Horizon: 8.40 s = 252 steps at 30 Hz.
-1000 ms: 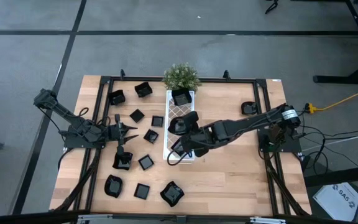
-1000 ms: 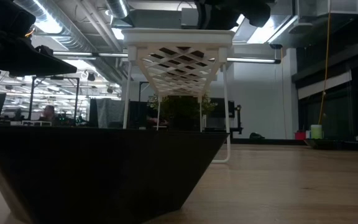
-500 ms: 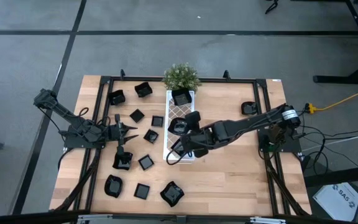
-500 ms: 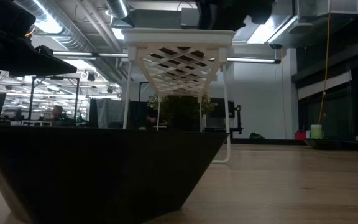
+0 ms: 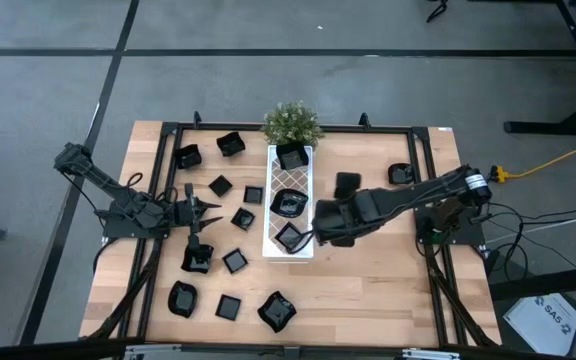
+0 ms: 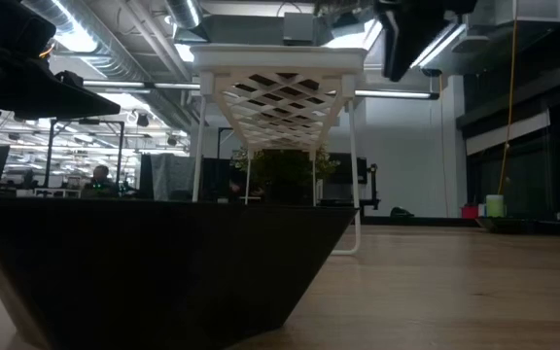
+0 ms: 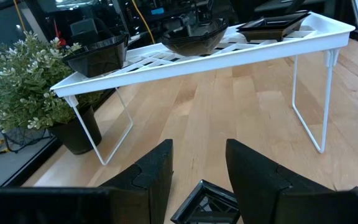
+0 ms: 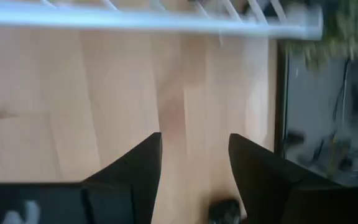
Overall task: Pick & Place Mini shaped plates
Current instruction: Stack the distorted square plate on top of the distorted square plate on the shelf
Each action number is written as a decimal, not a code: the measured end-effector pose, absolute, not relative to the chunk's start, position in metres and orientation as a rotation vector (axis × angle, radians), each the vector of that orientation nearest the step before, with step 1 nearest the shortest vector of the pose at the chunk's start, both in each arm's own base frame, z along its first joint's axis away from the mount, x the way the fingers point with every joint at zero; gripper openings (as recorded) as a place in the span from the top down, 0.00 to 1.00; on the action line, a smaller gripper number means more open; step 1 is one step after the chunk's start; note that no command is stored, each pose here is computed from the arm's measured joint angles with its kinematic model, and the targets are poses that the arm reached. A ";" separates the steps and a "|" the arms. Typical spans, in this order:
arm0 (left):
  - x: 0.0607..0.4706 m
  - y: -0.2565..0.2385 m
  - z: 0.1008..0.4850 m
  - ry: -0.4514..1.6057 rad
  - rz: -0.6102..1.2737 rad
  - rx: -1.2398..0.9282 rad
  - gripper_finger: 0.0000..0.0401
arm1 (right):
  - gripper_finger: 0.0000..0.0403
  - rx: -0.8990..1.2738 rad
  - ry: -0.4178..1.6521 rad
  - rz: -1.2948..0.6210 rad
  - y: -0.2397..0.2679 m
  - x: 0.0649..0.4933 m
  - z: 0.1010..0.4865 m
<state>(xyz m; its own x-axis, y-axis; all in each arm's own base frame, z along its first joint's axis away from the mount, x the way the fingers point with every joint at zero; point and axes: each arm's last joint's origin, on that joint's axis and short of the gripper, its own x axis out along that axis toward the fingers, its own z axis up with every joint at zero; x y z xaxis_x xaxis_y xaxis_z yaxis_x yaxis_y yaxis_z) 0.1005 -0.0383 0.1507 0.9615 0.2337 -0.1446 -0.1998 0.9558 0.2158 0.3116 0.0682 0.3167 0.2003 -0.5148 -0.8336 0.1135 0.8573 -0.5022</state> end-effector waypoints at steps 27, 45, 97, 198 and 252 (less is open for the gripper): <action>0.101 -0.038 0.151 0.170 0.222 0.202 0.64 | 0.57 -0.014 1.125 -0.282 0.096 0.270 0.248; 0.100 -0.038 0.151 0.170 0.222 0.202 0.64 | 0.57 -0.373 0.872 0.363 0.173 0.288 0.195; 0.100 -0.038 0.151 0.170 0.221 0.201 0.64 | 0.57 -0.759 0.540 0.482 0.262 0.353 0.148; 0.100 -0.038 0.150 0.172 0.222 0.203 0.64 | 0.99 -0.880 0.664 -0.262 0.018 0.338 0.341; 0.100 -0.038 0.151 0.170 0.221 0.202 0.64 | 0.88 -0.612 0.779 -0.189 -0.070 0.331 0.305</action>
<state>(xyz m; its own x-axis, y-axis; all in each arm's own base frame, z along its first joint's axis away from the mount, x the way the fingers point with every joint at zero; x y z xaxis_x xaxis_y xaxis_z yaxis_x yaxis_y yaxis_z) 0.1005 -0.0383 0.1506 0.9614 0.2340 -0.1448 -0.2000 0.9556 0.2164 0.3310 -0.0700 0.3054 0.7051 -0.3773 -0.6004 -0.0607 0.8115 -0.5812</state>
